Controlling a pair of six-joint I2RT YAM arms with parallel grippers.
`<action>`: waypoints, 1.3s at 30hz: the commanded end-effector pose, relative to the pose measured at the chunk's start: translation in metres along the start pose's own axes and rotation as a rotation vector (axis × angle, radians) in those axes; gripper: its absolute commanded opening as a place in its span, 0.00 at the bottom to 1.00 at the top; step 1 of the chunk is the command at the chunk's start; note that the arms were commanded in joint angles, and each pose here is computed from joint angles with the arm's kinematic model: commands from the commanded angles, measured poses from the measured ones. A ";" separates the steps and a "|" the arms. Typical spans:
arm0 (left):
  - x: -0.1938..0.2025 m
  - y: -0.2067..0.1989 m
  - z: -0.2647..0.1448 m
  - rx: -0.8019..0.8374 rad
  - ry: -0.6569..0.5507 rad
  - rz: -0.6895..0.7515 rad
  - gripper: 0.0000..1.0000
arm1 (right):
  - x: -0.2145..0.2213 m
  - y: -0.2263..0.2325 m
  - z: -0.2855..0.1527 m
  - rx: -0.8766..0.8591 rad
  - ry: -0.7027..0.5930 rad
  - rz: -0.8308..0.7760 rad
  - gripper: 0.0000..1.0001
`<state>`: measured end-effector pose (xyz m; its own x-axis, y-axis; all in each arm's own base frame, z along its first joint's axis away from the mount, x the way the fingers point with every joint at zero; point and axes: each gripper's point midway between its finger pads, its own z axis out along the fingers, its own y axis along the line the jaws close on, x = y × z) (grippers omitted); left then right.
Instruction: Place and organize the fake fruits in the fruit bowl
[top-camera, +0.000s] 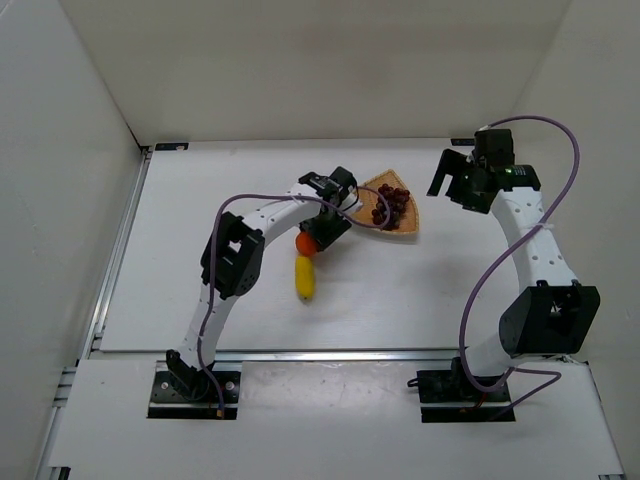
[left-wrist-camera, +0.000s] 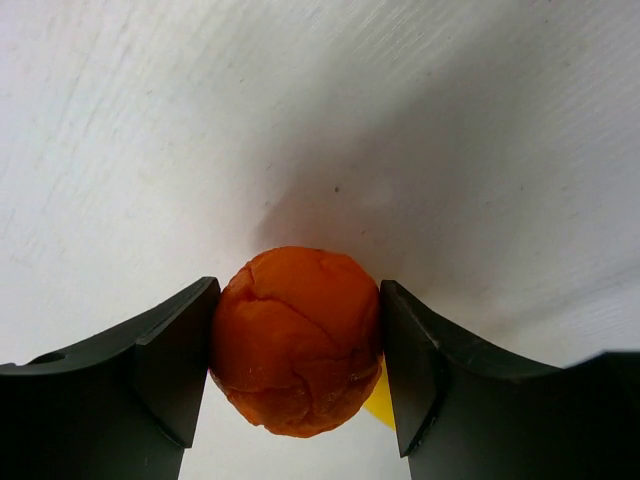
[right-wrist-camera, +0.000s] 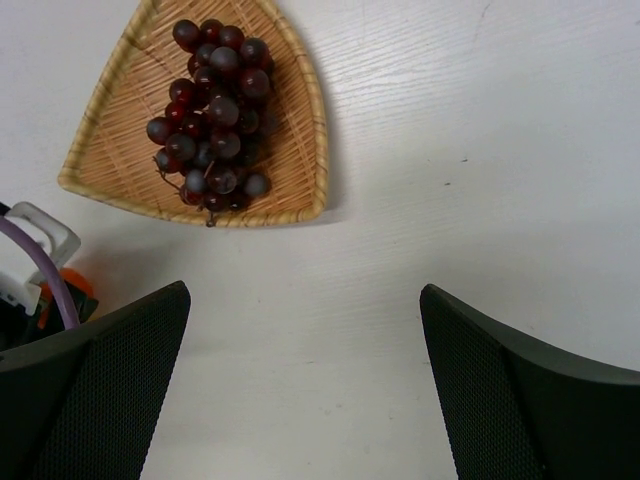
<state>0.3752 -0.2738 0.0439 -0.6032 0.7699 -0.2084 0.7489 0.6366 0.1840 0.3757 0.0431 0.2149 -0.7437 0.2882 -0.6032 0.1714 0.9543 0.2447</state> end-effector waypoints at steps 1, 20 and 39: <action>-0.012 0.018 -0.056 -0.063 -0.099 -0.021 0.15 | -0.013 0.010 -0.008 -0.056 -0.060 0.025 1.00; -0.212 0.012 -0.102 -0.181 -0.714 0.118 0.30 | -0.001 -0.018 0.004 -0.024 -0.054 0.078 1.00; -0.061 0.180 -0.269 -0.640 -0.667 -0.190 1.00 | 0.076 0.131 -0.029 -0.342 0.023 -0.409 1.00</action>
<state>0.4712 -0.3109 0.2833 -0.1853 0.6684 -0.7203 0.5032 0.6942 0.5147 0.3377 0.1276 0.2417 -0.6955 0.0636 -0.7157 -0.1735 0.9517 0.2532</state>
